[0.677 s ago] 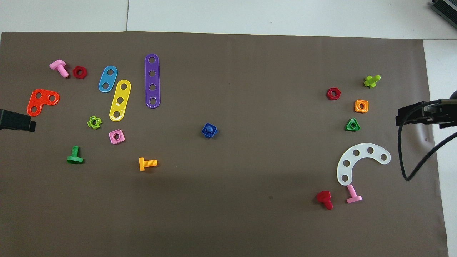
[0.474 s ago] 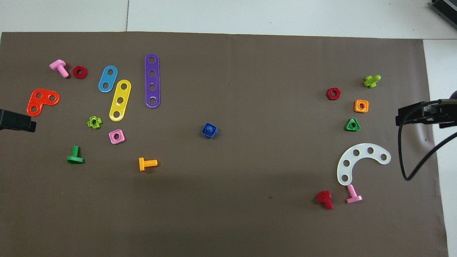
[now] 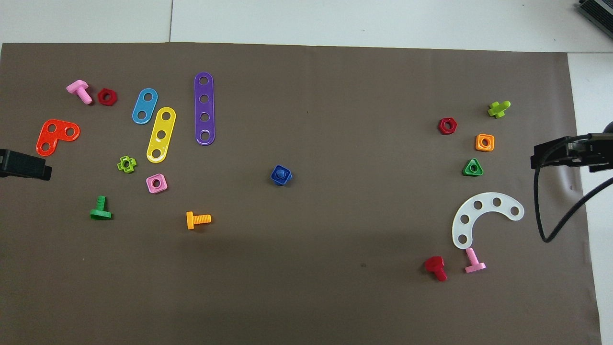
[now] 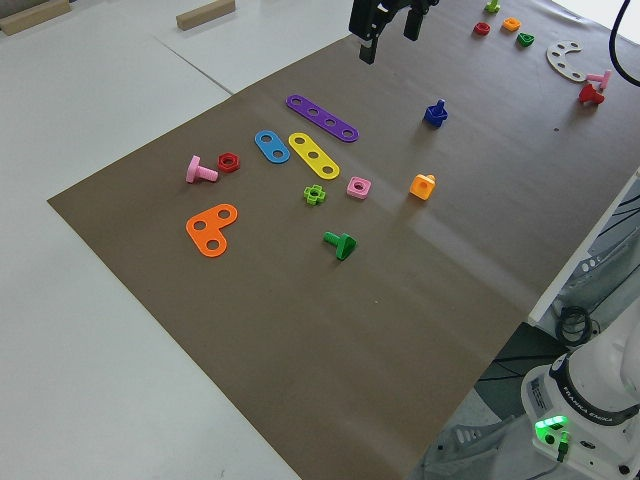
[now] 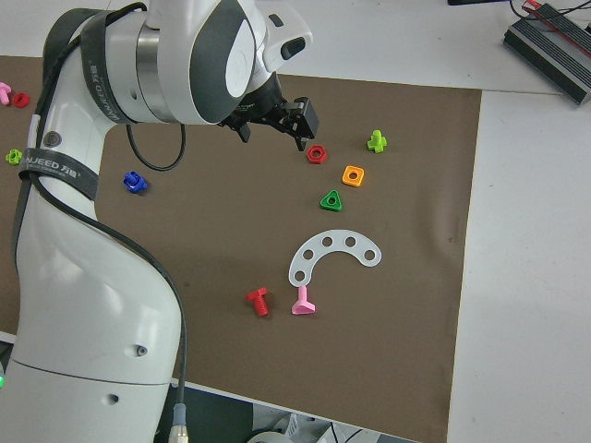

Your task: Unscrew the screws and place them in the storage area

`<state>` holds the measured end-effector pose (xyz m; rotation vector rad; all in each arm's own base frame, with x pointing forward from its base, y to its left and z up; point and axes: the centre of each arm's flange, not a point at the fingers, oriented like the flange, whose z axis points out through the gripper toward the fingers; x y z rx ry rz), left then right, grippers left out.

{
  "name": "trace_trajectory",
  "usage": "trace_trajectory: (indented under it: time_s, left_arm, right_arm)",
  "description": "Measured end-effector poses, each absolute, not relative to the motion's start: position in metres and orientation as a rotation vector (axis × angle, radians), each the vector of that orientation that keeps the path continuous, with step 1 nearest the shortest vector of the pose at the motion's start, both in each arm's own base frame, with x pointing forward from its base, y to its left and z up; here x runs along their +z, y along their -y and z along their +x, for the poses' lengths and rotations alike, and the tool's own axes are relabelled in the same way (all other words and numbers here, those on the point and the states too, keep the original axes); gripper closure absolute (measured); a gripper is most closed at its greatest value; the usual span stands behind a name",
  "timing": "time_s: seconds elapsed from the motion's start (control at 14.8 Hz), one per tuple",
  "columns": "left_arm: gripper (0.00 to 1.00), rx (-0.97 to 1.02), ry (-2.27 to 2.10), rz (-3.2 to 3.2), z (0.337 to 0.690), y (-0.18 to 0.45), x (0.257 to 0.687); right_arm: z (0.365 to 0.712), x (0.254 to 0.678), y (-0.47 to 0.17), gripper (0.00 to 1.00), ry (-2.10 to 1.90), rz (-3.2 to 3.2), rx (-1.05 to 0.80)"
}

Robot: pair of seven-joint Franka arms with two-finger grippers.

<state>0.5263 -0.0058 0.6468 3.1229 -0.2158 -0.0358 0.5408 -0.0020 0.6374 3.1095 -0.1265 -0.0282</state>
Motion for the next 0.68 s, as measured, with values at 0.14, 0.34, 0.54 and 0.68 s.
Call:
trace_trajectory:
  time_s: [0.14, 0.34, 0.54, 0.68]
  left_arm:
    - [0.02, -0.034, 0.233, 3.121, 0.526, 0.012, 0.646]
    - [0.02, 0.009, 0.247, 3.121, 0.529, 0.037, 0.646]
    - [0.02, 0.065, 0.280, 3.118, 0.535, 0.071, 0.637]
    - [0.02, 0.104, 0.283, 3.115, 0.540, 0.088, 0.626]
  right_arm:
    - [0.541, 0.637, 0.002, 0.00, 0.127, 3.109, -0.028]
    - [0.541, 0.637, 0.002, 0.00, 0.127, 3.109, -0.028]
    - [0.541, 0.637, 0.002, 0.00, 0.127, 3.109, -0.028]
    - [0.541, 0.637, 0.002, 0.00, 0.127, 3.109, -0.028]
